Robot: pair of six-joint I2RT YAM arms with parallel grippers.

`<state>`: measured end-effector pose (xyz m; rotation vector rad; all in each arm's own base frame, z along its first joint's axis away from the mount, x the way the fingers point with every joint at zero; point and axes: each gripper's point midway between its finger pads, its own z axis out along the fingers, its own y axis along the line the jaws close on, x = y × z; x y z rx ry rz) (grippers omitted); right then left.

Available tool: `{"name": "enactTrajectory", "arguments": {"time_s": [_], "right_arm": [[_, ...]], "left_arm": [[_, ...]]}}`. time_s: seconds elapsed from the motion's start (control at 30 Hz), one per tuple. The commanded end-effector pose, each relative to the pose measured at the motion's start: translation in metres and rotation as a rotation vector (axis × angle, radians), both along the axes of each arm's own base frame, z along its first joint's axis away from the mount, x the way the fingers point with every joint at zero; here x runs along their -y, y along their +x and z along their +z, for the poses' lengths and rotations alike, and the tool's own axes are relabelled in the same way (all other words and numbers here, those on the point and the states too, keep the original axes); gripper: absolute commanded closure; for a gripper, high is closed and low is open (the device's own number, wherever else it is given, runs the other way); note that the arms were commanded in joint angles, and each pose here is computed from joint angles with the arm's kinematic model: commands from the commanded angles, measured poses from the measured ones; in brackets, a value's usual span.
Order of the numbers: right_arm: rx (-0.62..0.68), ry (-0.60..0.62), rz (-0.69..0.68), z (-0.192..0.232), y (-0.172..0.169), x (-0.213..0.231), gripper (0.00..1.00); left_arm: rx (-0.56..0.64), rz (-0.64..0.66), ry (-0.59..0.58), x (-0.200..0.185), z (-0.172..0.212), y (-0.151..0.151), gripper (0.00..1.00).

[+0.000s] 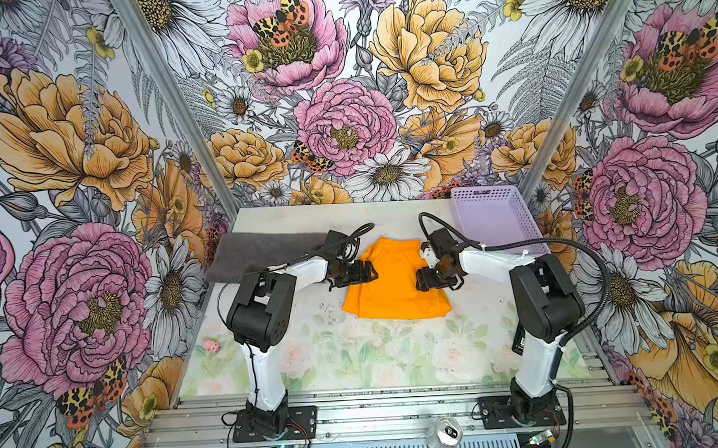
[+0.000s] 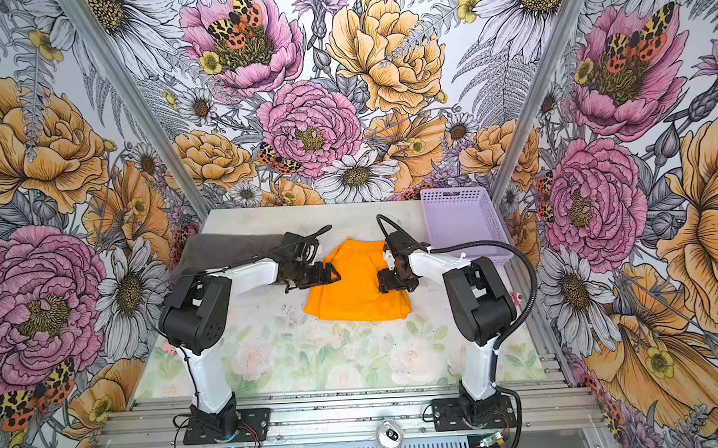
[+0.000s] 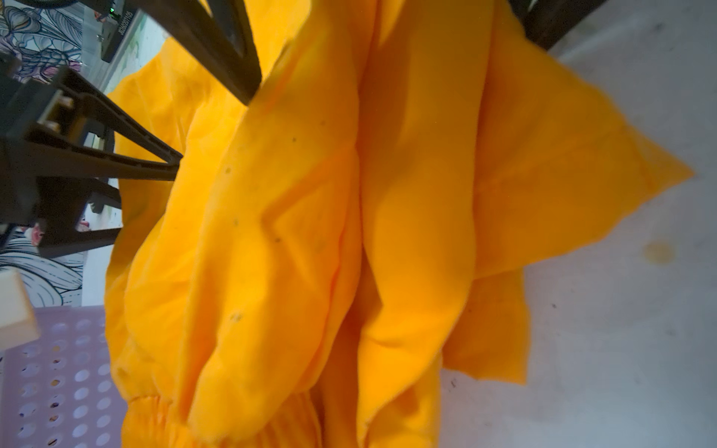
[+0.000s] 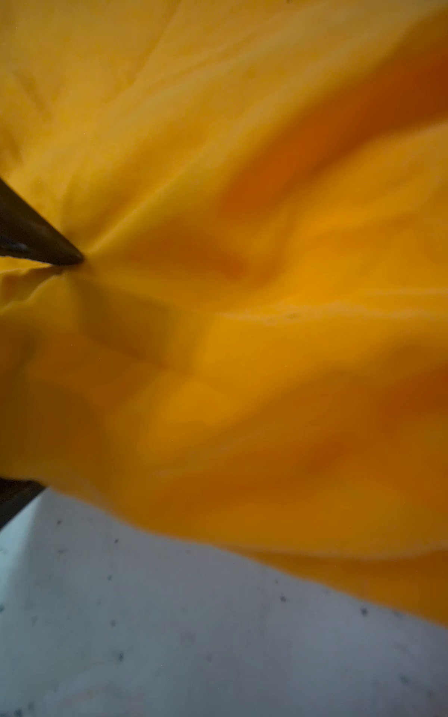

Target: Fold and stack the mixed laundry pile

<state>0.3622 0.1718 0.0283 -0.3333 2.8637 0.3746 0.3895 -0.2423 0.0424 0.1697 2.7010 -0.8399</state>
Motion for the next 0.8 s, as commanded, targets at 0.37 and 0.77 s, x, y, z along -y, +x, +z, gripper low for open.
{"name": "enactTrajectory", "arguments": {"time_s": [0.37, 0.77], "right_arm": [[0.044, 0.188, -0.122, 0.034, -0.001, 0.020, 0.10], [-0.015, 0.285, -0.115, -0.006, 0.024, 0.000, 0.27]], "left_arm": [[-0.137, 0.026, 0.087, -0.020, -0.040, -0.024, 0.26], [-0.154, 0.021, 0.084, -0.022, -0.045, -0.029, 0.37]]}}
